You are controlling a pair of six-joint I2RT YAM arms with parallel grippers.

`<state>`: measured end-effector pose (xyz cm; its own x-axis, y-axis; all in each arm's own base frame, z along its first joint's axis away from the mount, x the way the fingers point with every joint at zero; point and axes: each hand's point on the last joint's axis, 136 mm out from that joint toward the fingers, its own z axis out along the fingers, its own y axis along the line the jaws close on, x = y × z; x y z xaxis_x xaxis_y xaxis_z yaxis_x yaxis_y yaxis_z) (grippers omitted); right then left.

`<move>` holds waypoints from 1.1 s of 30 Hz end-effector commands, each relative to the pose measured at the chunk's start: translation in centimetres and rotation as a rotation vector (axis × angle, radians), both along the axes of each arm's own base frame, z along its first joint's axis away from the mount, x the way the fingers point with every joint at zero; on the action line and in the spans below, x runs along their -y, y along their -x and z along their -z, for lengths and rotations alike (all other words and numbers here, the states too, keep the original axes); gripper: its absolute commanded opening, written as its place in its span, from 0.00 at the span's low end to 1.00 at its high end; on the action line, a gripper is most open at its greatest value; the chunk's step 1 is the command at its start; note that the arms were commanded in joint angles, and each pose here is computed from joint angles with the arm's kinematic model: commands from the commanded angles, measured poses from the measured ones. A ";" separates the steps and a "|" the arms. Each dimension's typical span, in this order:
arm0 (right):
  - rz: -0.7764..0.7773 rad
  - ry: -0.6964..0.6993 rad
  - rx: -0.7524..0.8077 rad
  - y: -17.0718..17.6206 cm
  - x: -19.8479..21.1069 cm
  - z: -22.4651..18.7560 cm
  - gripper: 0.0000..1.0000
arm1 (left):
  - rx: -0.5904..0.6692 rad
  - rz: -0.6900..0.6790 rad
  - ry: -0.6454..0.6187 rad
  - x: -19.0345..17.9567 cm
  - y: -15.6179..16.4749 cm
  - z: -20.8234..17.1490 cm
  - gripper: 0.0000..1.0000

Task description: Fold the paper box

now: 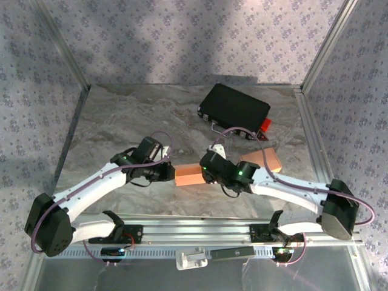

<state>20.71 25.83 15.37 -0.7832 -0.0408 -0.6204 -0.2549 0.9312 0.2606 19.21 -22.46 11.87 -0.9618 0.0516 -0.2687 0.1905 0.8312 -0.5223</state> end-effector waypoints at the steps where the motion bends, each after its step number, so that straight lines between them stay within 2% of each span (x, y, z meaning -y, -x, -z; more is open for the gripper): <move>1: 0.038 -0.090 -0.001 0.9 0.4 -1.4 0.40 | 0.009 -0.019 -0.016 -0.3 0.2 -0.2 0.12; 5: 0.104 -0.206 -0.016 1.3 1.2 -2.8 0.43 | 0.015 -0.012 -0.019 0.0 0.3 -0.3 0.12; 10: 0.357 -0.422 -0.062 1.3 4.0 -5.0 0.57 | 0.016 -0.008 -0.020 0.4 0.4 -0.4 0.12; 12: 0.469 -0.542 -0.096 1.0 4.5 -5.4 0.57 | 0.015 -0.008 -0.023 0.4 0.4 -0.3 0.12; 15: 0.568 -0.659 -0.163 0.4 4.1 -5.2 0.67 | 0.017 -0.005 -0.021 0.5 0.3 -0.4 0.12; 16: 0.588 -0.681 -0.187 0.1 3.8 -5.1 0.71 | 0.016 -0.005 -0.023 0.6 0.4 -0.3 0.12; 21: 0.677 -0.721 -0.302 -1.1 3.0 -4.1 0.79 | 0.020 -0.002 -0.023 0.6 0.4 -0.5 0.12; 26: 0.737 -0.766 -0.421 -2.1 2.5 -1.9 0.81 | 0.022 0.001 -0.028 0.5 0.5 -0.6 0.12; 33: 0.668 -0.786 -0.471 -3.6 0.8 -0.7 0.78 | 0.024 0.003 -0.026 0.4 0.6 -0.7 0.13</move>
<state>24.14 23.71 16.12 -0.6313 0.7753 0.0196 0.5143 0.3996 0.7588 18.57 -22.78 11.58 -0.9600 0.0622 -0.2732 0.1957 0.8466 -0.4950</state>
